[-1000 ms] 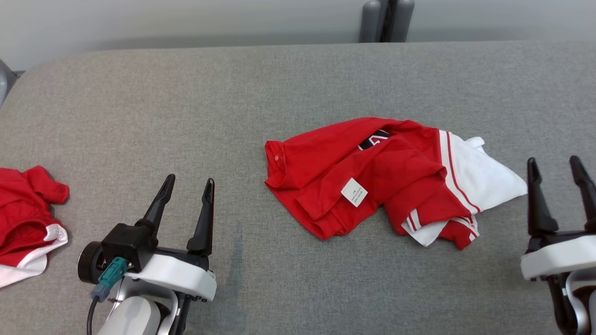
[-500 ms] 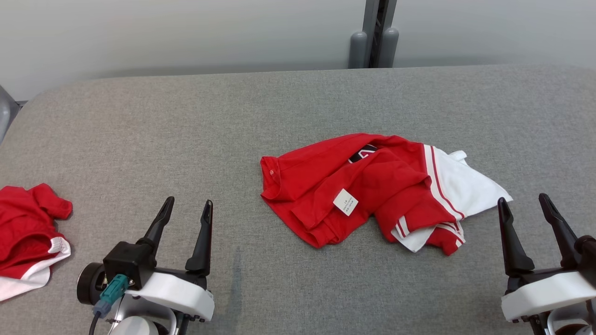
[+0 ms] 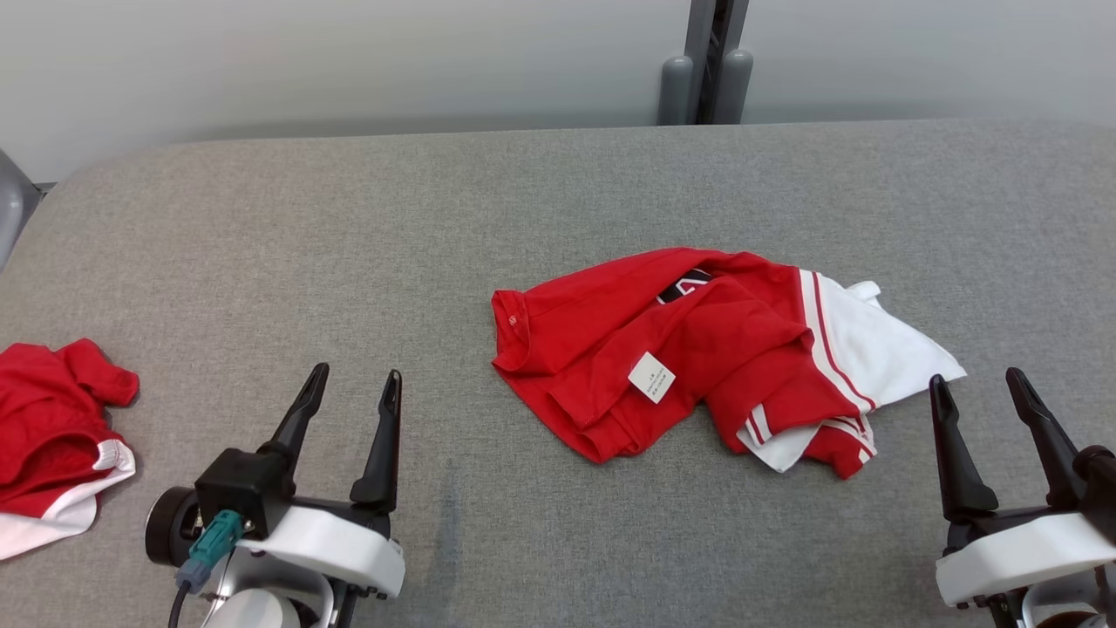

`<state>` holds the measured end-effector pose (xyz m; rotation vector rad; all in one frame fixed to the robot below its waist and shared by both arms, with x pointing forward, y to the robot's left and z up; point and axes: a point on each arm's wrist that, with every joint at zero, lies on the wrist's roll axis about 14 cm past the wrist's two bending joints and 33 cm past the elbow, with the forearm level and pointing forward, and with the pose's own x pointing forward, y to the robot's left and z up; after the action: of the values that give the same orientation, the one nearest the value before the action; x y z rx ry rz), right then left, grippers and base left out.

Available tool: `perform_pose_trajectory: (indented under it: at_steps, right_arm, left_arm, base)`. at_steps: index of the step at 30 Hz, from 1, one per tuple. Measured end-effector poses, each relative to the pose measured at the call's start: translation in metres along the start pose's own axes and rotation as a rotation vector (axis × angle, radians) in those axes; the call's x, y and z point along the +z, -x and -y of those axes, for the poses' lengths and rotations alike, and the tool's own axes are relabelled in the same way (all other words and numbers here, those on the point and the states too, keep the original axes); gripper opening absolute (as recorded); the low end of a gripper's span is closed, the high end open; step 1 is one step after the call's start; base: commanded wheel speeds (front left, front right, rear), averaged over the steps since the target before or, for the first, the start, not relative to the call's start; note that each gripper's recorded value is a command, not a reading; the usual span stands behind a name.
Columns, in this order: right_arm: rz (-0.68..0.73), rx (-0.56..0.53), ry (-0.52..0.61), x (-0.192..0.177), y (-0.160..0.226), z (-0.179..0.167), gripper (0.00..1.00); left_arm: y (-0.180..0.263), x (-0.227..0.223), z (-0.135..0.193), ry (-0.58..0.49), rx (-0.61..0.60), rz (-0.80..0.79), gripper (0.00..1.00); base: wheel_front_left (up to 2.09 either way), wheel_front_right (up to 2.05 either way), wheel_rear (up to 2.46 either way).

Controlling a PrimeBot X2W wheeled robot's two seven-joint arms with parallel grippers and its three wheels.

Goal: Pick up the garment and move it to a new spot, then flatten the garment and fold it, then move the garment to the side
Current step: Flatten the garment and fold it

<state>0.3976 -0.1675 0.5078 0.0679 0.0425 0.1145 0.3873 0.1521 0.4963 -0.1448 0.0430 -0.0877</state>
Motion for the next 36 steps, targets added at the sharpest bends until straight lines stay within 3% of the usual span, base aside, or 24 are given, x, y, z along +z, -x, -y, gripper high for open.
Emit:
perform_pose_trajectory:
  at_steps: [8,15,26,27,28,29,36]
  right_arm:
    - [-0.016,-0.001,-0.004,-0.006,-0.005,0.001,1.00]
    - [-0.039,-0.023,-0.012,-0.015,-0.007,0.008,1.00]
    - [-0.084,-0.108,-0.037,-0.039,-0.005,0.035,1.00]
    - [-0.086,-0.111,-0.037,-0.040,-0.005,0.036,1.00]
    - [-0.085,-0.114,-0.037,-0.041,-0.005,0.037,1.00]
    - [-0.089,-0.116,-0.037,-0.042,-0.005,0.037,1.00]
    - [-0.083,-0.127,-0.047,-0.043,-0.007,0.041,1.00]
  left_arm:
    - [-0.026,0.012,0.033,-0.007,-0.126,0.014,1.00]
    - [-0.050,-0.030,0.086,0.015,-0.303,-0.210,1.00]
    - [-0.089,-0.108,0.085,0.002,-0.312,-0.484,1.00]
    - [-0.091,-0.111,0.086,0.005,-0.316,-0.493,0.78]
    - [-0.093,-0.114,0.085,0.007,-0.312,-0.498,0.45]
    - [-0.095,-0.116,0.085,0.014,-0.312,-0.506,0.00]
    - [-0.107,-0.106,0.072,0.055,-0.282,-0.440,0.00]
  base:
    - [0.00,0.00,0.00]
    - [0.00,0.00,0.00]
    - [0.00,0.00,0.00]
    - [0.00,0.00,0.00]
    - [0.00,0.00,0.00]
    - [0.00,0.00,0.00]
    - [0.00,0.00,0.00]
